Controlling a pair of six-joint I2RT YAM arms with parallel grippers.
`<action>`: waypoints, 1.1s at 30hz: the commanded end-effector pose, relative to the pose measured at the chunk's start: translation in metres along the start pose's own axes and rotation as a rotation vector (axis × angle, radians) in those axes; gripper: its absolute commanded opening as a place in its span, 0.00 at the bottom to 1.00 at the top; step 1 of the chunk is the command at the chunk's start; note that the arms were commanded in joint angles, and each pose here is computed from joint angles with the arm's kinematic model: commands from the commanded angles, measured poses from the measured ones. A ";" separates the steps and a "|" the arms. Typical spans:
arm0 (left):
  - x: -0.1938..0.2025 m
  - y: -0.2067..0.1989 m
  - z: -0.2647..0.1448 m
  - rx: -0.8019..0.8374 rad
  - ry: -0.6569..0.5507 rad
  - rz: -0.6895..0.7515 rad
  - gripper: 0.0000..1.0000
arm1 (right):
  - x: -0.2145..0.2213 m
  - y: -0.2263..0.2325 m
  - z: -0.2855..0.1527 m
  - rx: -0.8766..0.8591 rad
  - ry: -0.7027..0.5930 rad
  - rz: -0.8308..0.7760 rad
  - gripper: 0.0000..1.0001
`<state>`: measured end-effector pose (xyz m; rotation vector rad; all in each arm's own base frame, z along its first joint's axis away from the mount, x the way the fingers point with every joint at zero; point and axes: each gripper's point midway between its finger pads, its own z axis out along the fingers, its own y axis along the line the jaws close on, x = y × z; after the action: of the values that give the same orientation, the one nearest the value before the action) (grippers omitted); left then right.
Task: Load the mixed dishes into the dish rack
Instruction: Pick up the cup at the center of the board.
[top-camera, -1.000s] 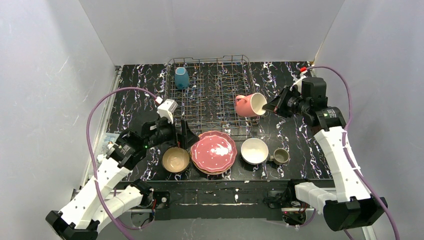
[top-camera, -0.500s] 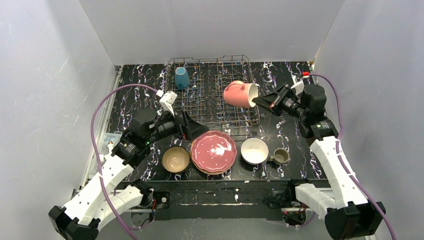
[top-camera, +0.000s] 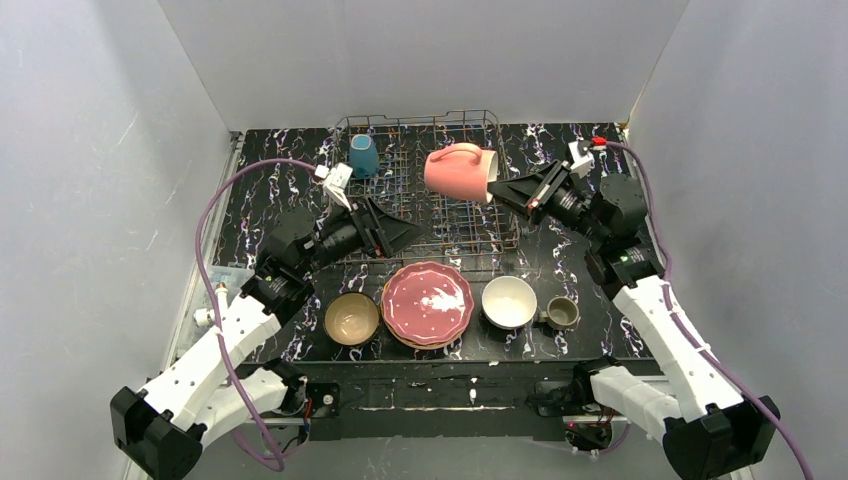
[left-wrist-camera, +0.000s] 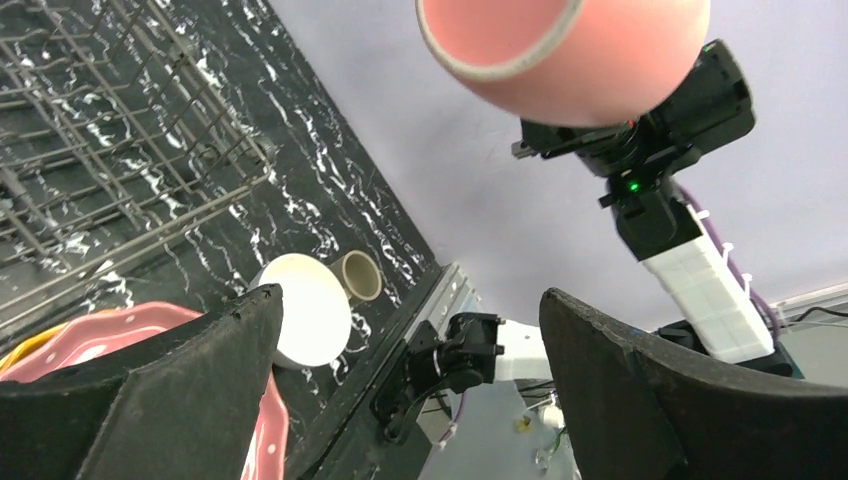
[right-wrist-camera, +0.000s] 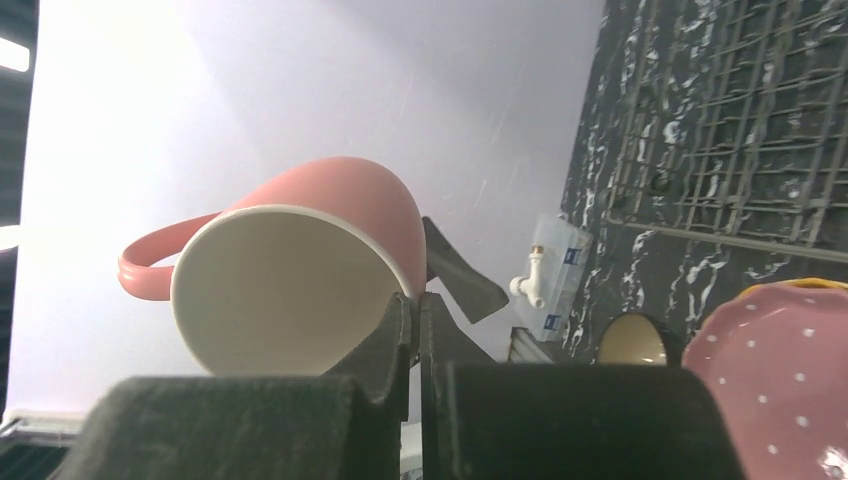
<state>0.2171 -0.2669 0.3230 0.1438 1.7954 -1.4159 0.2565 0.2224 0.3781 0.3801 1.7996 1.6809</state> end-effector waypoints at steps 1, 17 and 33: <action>-0.023 -0.030 0.002 0.117 -0.084 0.022 0.99 | 0.009 0.054 0.001 -0.208 -0.014 -0.023 0.01; -0.057 -0.045 -0.009 0.319 -0.264 0.007 0.99 | 0.048 0.070 0.022 -0.317 0.059 0.062 0.01; -0.073 -0.067 -0.024 0.451 -0.375 0.096 0.99 | 0.066 0.073 0.028 -0.357 0.092 0.104 0.01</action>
<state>0.2242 -0.2487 0.4046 0.1373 1.2493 -1.6344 0.2194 0.3031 0.3814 0.3229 1.7483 1.9710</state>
